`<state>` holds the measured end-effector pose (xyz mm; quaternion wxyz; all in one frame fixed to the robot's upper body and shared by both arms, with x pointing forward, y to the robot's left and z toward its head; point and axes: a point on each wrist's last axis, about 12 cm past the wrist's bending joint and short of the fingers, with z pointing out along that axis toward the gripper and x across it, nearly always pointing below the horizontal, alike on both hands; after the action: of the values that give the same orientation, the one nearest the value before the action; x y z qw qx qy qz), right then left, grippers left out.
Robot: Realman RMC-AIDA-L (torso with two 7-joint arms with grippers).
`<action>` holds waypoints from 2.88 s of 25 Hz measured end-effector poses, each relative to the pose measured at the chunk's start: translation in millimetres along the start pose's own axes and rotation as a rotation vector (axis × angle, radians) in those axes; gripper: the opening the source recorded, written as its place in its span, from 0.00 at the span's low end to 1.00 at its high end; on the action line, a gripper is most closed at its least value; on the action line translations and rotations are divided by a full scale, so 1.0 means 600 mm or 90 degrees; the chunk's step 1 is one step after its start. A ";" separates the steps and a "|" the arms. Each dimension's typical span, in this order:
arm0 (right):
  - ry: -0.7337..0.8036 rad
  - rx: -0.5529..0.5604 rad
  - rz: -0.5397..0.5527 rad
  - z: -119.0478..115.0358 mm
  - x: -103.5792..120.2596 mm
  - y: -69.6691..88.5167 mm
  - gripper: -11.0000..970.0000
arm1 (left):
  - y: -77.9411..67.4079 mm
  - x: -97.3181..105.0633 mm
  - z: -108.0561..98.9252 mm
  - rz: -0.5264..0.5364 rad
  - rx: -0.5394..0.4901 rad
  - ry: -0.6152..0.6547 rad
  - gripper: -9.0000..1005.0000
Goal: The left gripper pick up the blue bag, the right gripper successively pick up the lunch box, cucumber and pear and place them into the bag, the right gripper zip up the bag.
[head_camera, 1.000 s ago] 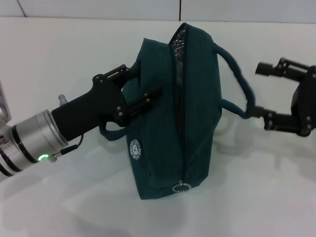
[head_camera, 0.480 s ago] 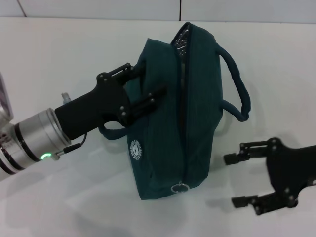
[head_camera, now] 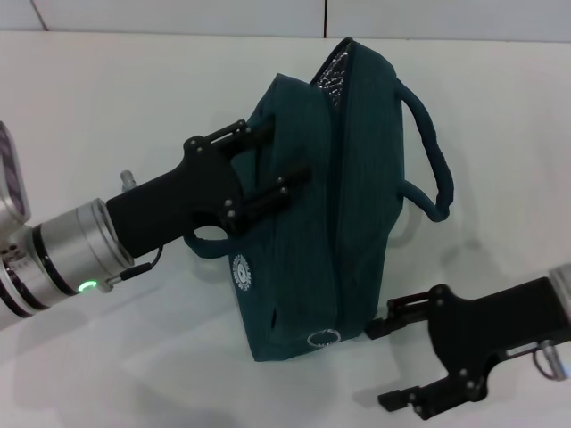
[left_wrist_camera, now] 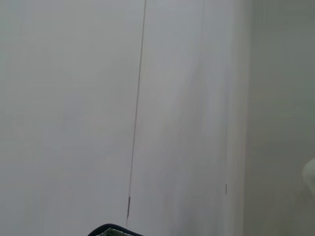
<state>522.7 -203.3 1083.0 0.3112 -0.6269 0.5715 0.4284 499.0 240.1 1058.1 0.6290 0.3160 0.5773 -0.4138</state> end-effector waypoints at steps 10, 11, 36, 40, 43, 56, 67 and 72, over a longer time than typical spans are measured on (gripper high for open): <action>0.018 0.024 -0.018 0.036 -0.005 -0.014 0.78 | -0.002 0.002 0.000 -0.004 -0.001 0.000 0.62; 0.020 0.027 -0.020 0.039 -0.006 -0.015 0.78 | -0.002 0.002 0.000 -0.004 -0.001 0.000 0.62; 0.057 0.045 -0.053 0.097 -0.013 -0.023 0.52 | -0.009 0.009 0.001 -0.022 -0.004 -0.001 0.62; 0.057 0.046 -0.063 0.096 -0.013 -0.023 0.40 | -0.009 0.009 0.001 -0.023 -0.004 -0.001 0.62; 0.050 0.046 -0.080 0.092 -0.015 -0.022 0.28 | -0.008 0.009 0.001 -0.022 -0.005 -0.002 0.62; -0.013 0.079 -0.147 0.067 -0.012 -0.012 0.06 | -0.010 0.006 -0.003 -0.023 -0.008 -0.016 0.62; -0.093 0.099 -0.202 0.028 -0.018 0.000 0.04 | -0.007 -0.007 -0.005 -0.018 -0.013 -0.055 0.62; -0.129 0.131 -0.248 0.024 -0.023 0.002 0.05 | -0.004 -0.007 -0.011 -0.024 -0.040 -0.070 0.62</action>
<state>519.5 -184.7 1089.3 0.5060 -0.6442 0.4463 0.3603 493.7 245.5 1061.8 0.6612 0.2619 0.5606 -0.4241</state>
